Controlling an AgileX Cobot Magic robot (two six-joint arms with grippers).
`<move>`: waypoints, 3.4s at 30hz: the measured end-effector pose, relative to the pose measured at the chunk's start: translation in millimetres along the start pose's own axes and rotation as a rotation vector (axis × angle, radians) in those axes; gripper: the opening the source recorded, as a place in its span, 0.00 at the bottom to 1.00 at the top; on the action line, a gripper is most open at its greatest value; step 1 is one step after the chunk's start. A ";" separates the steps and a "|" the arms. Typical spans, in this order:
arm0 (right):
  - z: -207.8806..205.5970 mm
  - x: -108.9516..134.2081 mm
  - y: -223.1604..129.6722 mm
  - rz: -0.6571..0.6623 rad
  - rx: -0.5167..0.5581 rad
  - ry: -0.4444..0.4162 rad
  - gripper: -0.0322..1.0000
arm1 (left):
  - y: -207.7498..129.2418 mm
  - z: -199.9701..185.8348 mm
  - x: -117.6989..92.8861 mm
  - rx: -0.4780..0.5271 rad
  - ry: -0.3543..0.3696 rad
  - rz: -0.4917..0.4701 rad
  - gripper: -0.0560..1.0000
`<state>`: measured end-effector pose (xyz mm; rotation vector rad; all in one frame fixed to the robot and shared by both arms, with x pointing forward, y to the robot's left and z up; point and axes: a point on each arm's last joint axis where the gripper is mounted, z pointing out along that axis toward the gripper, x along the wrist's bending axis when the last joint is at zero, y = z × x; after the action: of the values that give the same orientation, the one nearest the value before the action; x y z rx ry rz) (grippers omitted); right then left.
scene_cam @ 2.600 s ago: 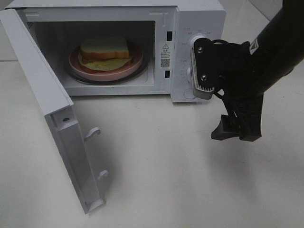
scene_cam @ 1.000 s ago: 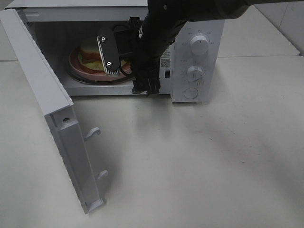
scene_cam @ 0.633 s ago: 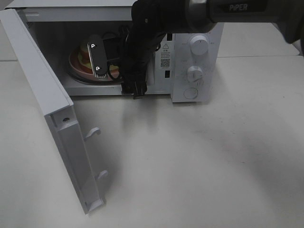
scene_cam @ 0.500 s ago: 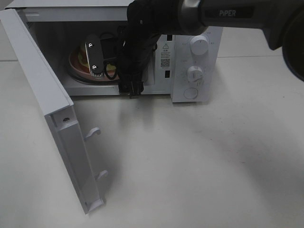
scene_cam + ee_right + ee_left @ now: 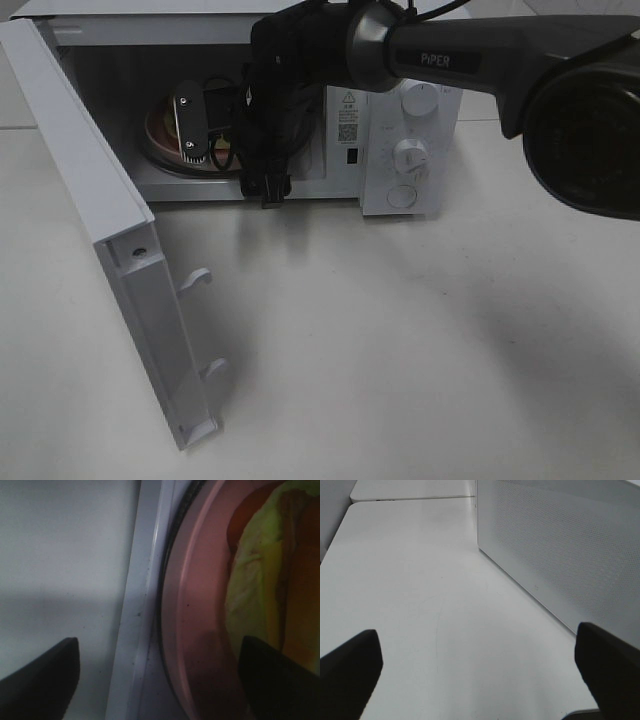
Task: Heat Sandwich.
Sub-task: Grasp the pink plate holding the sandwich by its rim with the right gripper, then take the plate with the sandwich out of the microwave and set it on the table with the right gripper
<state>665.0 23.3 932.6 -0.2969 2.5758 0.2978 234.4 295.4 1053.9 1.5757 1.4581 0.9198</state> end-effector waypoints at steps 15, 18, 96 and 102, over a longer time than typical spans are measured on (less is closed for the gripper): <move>9.5 4.3 -1.0 0.004 0.005 0.012 0.79 | 0.0 0.0 0.0 0.000 0.000 0.000 0.99; 16.3 6.5 3.5 -0.004 -0.003 0.006 0.79 | 0.0 0.0 0.0 0.000 0.000 0.000 0.99; -33.3 51.2 -13.5 -0.209 -0.067 -0.071 0.13 | -0.1 0.0 1.2 0.001 0.013 0.008 0.99; -43.7 61.1 -12.4 -0.238 -0.076 -0.080 0.13 | -0.1 0.0 1.2 0.001 0.013 0.008 0.99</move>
<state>596.4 -9.4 935.3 -0.6018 2.4241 0.3127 234.5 296.6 1053.8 1.5797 1.4626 0.9354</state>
